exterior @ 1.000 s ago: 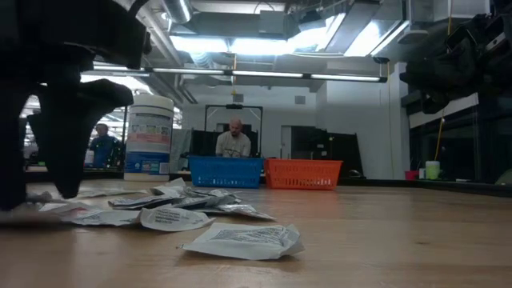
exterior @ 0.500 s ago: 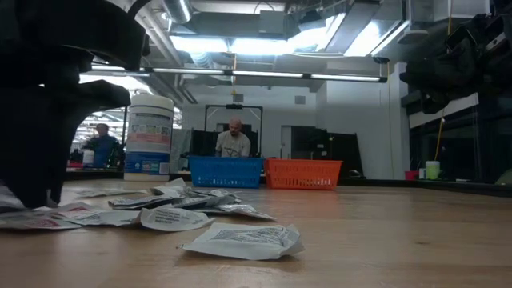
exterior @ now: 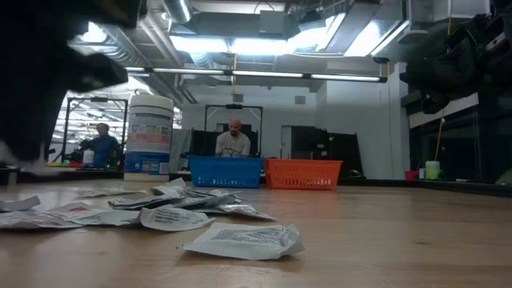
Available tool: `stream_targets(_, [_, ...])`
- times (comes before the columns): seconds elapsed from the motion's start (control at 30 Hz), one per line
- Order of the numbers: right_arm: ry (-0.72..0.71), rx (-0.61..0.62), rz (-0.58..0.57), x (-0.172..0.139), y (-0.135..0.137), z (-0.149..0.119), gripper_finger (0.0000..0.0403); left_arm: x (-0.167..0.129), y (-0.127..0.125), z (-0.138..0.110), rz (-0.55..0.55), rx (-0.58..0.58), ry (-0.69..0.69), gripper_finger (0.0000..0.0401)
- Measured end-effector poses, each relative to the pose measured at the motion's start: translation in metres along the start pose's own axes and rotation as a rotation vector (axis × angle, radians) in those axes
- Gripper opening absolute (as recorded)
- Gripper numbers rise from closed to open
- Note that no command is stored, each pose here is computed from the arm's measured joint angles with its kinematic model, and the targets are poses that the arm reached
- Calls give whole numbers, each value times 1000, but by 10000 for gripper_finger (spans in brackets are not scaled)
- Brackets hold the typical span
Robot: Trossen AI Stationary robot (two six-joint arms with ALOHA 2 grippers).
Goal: Pick & Place First Aid Supplies
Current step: Put the ointment pack into the blue bin
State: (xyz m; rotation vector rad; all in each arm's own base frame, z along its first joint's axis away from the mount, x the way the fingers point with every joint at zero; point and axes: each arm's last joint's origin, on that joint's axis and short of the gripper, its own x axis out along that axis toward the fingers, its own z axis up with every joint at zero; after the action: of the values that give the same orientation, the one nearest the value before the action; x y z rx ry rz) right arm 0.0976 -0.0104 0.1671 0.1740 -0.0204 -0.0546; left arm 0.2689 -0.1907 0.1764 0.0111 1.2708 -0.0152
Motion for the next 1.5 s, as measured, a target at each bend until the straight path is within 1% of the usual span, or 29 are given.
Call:
stream_targets(0.27, [0,0,0,0,0,0,100,-30,11,7,-55,-75,-84,2])
stream_targets(0.47, [0,0,0,0,0,0,100,-47,24,13,-76,-143,-138,2])
stream_targets(0.83, [0,0,0,0,0,0,100,-62,58,30,-87,-303,-222,2])
stream_targets(1.03, [0,0,0,0,0,0,100,-66,82,42,-88,-385,-278,2])
stream_targets(1.13, [0,0,1,0,0,0,100,-68,97,46,-72,-398,-299,2])
stream_targets(1.37, [0,0,0,0,0,0,100,-67,135,58,-41,-443,-335,2])
stream_targets(1.5, [0,0,0,0,0,0,100,-68,162,65,-12,-468,-387,2])
